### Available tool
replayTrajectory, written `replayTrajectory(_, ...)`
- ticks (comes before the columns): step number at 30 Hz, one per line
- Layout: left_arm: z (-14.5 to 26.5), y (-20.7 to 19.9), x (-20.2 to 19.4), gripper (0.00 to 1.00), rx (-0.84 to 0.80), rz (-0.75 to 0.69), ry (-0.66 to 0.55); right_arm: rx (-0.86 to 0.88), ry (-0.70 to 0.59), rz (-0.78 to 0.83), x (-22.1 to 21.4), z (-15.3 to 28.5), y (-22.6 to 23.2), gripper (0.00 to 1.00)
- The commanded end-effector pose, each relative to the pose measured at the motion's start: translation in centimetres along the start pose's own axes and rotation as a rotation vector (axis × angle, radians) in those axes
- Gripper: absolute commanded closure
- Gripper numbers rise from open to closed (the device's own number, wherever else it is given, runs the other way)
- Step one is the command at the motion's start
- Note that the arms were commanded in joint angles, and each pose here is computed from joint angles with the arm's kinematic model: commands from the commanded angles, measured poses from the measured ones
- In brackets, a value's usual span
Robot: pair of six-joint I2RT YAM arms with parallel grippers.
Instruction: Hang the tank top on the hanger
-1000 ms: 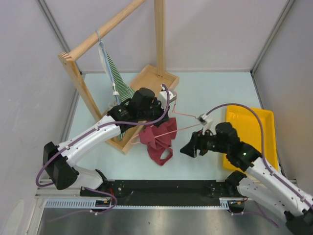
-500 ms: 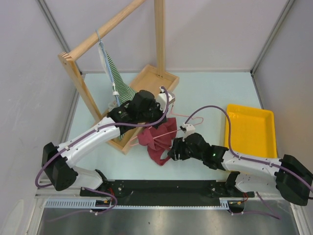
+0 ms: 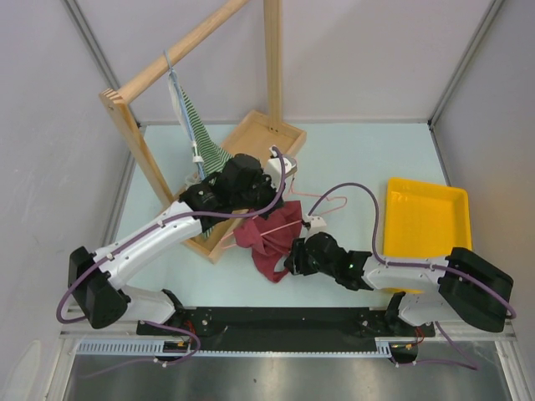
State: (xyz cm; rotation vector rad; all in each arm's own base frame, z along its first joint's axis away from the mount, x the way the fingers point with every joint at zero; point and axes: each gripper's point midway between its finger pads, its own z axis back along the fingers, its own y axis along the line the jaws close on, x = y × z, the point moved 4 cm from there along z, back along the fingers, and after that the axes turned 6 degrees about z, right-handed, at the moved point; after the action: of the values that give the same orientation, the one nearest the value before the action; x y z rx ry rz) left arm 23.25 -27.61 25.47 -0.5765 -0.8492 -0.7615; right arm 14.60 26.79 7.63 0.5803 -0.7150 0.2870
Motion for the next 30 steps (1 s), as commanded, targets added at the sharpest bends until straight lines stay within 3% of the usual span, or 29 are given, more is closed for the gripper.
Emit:
replayTrajectory(1, 1.6, -0.2, 1.9, 1.0, 0.014, -0.031, -0.094, 0.0, -0.065, -0.026, 0.7, -0.8, 0.4, 0.61)
replayTrajectory(4, 1.8, 0.1, 2.0, 1.0, 0.032, -0.034, -0.099, 0.005, -0.052, -0.028, 0.5, -0.5, 0.5, 0.85)
replayTrajectory(5, 1.9, 0.2, 2.0, 1.0, 0.039, -0.039, -0.102, -0.004, -0.058, -0.033, 0.7, -0.4, 0.4, 1.0)
replayTrajectory(12, 2.7, 0.8, 2.3, 1.0, 0.08, -0.05, -0.121, -0.127, -0.114, -0.021, 2.7, 3.7, -2.9, 1.0)
replayTrajectory(17, 3.7, 1.0, 2.9, 1.0, 0.086, -0.052, -0.16, -0.247, -0.2, -0.079, 5.3, 6.5, -8.5, 1.0)
replayTrajectory(30, 5.1, 0.2, 3.5, 1.0, 0.028, -0.079, -0.229, -0.402, -0.297, -0.179, 9.6, 9.1, -16.0, 1.0)
